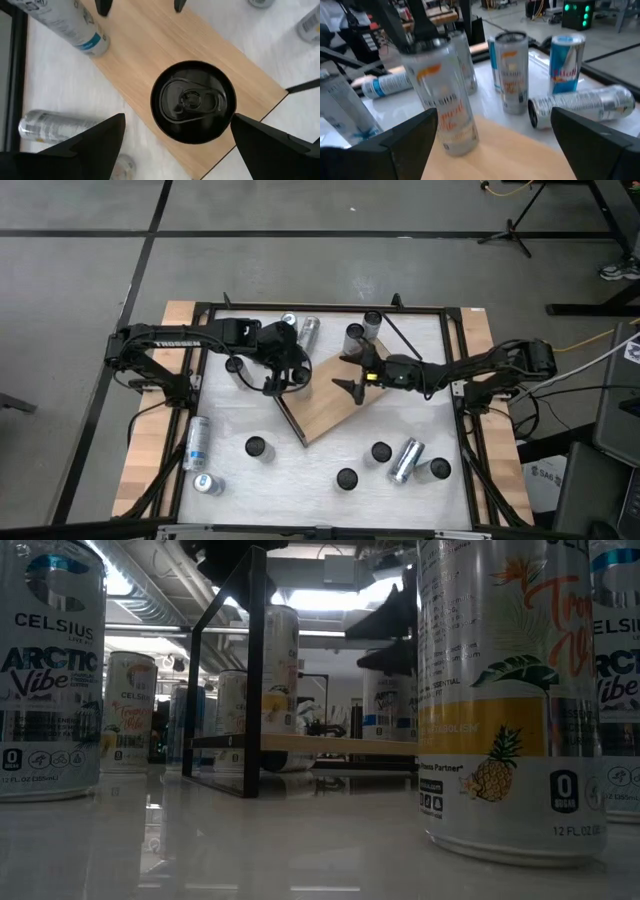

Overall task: Place canned beverage on shelf
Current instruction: Put the white yellow soda can on the shelf

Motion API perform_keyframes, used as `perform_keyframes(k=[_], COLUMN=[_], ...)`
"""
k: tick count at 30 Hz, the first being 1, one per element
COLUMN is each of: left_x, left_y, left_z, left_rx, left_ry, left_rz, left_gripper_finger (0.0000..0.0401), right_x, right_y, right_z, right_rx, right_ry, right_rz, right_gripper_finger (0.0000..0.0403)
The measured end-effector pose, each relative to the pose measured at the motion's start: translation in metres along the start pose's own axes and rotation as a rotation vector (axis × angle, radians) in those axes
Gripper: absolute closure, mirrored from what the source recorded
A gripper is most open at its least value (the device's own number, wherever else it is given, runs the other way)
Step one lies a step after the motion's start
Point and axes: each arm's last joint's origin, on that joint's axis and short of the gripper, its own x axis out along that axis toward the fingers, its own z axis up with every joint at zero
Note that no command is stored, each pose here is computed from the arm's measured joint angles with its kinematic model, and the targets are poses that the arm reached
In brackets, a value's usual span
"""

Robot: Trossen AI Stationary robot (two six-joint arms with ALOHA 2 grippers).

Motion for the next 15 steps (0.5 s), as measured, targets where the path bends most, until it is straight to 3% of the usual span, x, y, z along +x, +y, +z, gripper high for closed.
perform_keyframes(k=[7, 15], left_x=[0.000, -0.027], left_y=[0.000, -0.001], left_z=[-0.002, -0.009], left_rx=[-0.054, -0.231], left_ry=[0.016, -0.002], left_rz=[-0.004, 0.073], left_gripper_finger=[0.0049, 0.0049], right_x=[-0.006, 0.001], right_y=[0.003, 0.009], right_z=[0.020, 0.042], right_rx=[0.010, -0.066], right_ry=[-0.078, -0.087], right_rz=[0.008, -0.016], right_gripper_finger=[0.0027, 0.0027])
